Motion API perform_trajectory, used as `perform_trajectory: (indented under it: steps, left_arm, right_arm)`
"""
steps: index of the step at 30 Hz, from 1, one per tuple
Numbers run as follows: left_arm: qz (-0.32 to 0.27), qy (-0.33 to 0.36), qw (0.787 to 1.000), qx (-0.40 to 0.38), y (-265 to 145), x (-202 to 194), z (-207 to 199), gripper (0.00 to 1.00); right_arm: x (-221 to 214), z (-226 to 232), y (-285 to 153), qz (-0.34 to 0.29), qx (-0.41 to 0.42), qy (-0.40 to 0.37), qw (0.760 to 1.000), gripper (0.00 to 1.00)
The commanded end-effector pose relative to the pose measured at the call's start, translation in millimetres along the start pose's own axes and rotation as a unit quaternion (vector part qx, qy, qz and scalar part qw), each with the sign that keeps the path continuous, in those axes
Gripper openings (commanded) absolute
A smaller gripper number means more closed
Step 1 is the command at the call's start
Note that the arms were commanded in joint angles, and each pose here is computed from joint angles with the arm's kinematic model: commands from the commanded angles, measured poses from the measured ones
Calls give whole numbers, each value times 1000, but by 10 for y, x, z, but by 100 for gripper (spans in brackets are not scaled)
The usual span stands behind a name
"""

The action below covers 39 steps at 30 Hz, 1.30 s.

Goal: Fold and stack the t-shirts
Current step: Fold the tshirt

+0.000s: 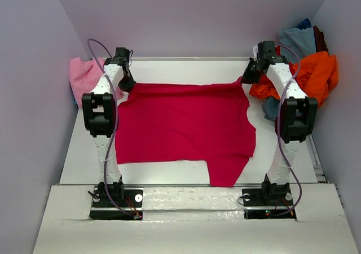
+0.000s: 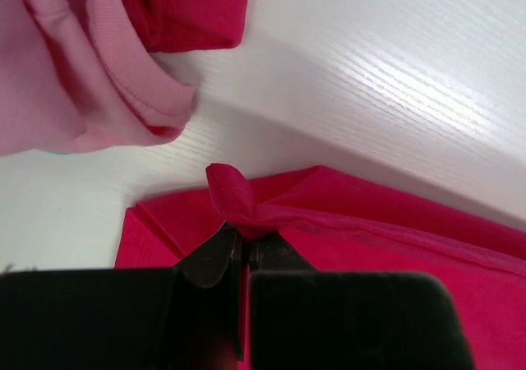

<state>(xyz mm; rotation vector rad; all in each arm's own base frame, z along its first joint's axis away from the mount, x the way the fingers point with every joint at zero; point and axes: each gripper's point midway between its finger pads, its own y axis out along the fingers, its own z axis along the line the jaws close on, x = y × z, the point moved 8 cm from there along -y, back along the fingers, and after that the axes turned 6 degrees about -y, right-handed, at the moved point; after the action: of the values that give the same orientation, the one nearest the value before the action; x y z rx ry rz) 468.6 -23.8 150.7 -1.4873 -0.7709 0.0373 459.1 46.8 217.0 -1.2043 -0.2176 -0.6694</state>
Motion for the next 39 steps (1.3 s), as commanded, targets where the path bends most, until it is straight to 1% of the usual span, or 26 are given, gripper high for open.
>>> perform_trajectory:
  steps: [1, 6, 9, 10, 12, 17, 25, 32, 34, 35, 36, 37, 39]
  left_arm:
    - [-27, -3, 999, -16, -339, 22, 14, 6]
    - [-12, -7, 1000, -26, -327, -116, 53, 6]
    - [-2, -8, 1000, -25, -308, -190, 82, 6]
    - [-1, -8, 1000, -25, -305, -203, 89, 8]
    - [-2, -8, 1000, -25, -330, -224, 106, 8]
    - [4, -9, 1000, -23, -329, -321, 159, 8]
    - [9, -13, 1000, -20, -293, -420, 209, 6]
    - [14, -12, 1000, -17, -280, -462, 232, 6]
    - [15, -11, 1000, -18, -278, -468, 232, 10]
    - [16, -11, 1000, -19, -272, -479, 236, 18]
    - [15, -11, 1000, -19, -278, -477, 236, 22]
    - [14, -10, 1000, -21, -276, -479, 237, 24]
    - [14, -10, 1000, -23, -288, -496, 244, 36]
  right_arm:
    - [-36, 103, -223, -14, 10, -12, 1000, 7]
    - [-167, 57, -181, 18, -11, -18, 1000, 7]
    - [-212, 33, -167, 26, -15, -17, 999, 7]
    - [-235, 18, -159, 30, -18, -18, 999, 7]
    - [-257, 5, -156, 33, -20, -17, 999, 7]
    - [-355, -5, -146, 52, -28, -22, 998, 7]
    - [-476, -73, -181, 61, -38, -27, 997, 7]
    - [-572, -131, -120, 77, -47, -24, 996, 7]
    - [-593, -146, -90, 83, -50, -23, 995, 7]
    - [-610, -154, -78, 85, -50, -22, 995, 7]
    - [-620, -161, -69, 87, -50, -23, 995, 7]
    - [-624, -165, -57, 87, -50, -23, 995, 7]
    - [-644, -180, -40, 90, -53, -22, 994, 7]
